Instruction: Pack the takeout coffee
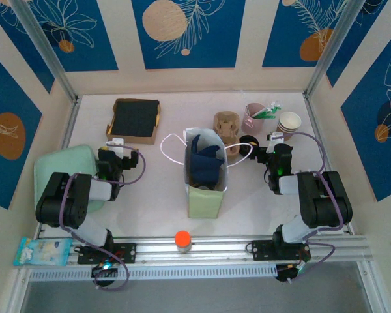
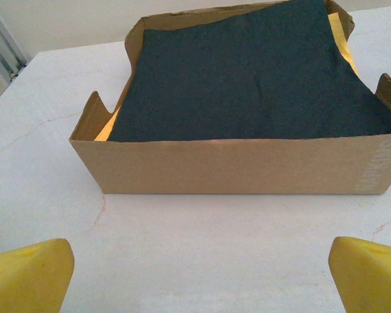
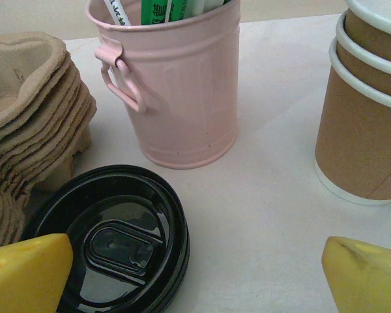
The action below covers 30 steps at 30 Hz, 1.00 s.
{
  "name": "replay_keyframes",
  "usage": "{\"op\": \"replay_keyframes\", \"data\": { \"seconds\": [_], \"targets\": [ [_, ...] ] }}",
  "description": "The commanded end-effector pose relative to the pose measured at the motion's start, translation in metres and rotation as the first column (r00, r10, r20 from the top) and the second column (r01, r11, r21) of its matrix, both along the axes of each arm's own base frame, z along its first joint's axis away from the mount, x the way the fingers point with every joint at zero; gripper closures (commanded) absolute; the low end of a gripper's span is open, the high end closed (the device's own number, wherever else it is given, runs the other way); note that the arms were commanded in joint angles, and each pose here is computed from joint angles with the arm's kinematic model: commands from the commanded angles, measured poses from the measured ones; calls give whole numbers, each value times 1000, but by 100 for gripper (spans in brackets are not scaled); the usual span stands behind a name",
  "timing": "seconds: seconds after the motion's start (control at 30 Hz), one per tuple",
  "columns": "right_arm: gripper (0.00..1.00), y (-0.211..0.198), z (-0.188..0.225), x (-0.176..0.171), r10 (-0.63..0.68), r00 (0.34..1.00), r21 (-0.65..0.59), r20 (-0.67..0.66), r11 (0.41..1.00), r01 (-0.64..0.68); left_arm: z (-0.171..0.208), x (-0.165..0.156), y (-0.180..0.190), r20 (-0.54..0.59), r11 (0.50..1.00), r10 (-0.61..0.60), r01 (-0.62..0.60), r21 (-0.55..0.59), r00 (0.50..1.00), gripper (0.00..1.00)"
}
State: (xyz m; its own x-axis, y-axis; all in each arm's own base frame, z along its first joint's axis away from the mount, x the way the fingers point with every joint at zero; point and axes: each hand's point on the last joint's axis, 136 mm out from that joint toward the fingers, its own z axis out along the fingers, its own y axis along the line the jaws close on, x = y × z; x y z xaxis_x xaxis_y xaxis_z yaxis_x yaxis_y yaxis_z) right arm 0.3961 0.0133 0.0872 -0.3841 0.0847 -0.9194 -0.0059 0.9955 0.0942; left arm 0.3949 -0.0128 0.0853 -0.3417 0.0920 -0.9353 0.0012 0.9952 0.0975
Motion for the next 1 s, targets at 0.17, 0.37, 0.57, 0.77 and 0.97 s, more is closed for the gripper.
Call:
{"op": "replay_keyframes", "data": {
  "seconds": [0.17, 0.37, 0.57, 0.77, 0.97],
  "targets": [
    [1, 1, 6, 0, 1, 1000, 9, 22, 1000, -1, 7, 2, -5, 16, 999, -34, 34, -20, 999, 0],
    [1, 1, 6, 0, 1, 1000, 9, 21, 1000, -1, 6, 3, -14, 9, 996, -85, 85, -20, 996, 0],
    [1, 1, 6, 0, 1, 1000, 9, 22, 1000, -1, 5, 4, -14, -1, 996, -87, 87, -25, 996, 0],
    [1, 3, 6, 1, 22, 1000, 19, 14, 1000, -22, 6, 2, -14, 10, 996, -86, 86, -23, 996, 0],
    [1, 3, 6, 0, 24, 1000, 19, 18, 1000, -25, 3, 6, -14, -10, 996, -87, 86, -24, 996, 0]
  ]
}}
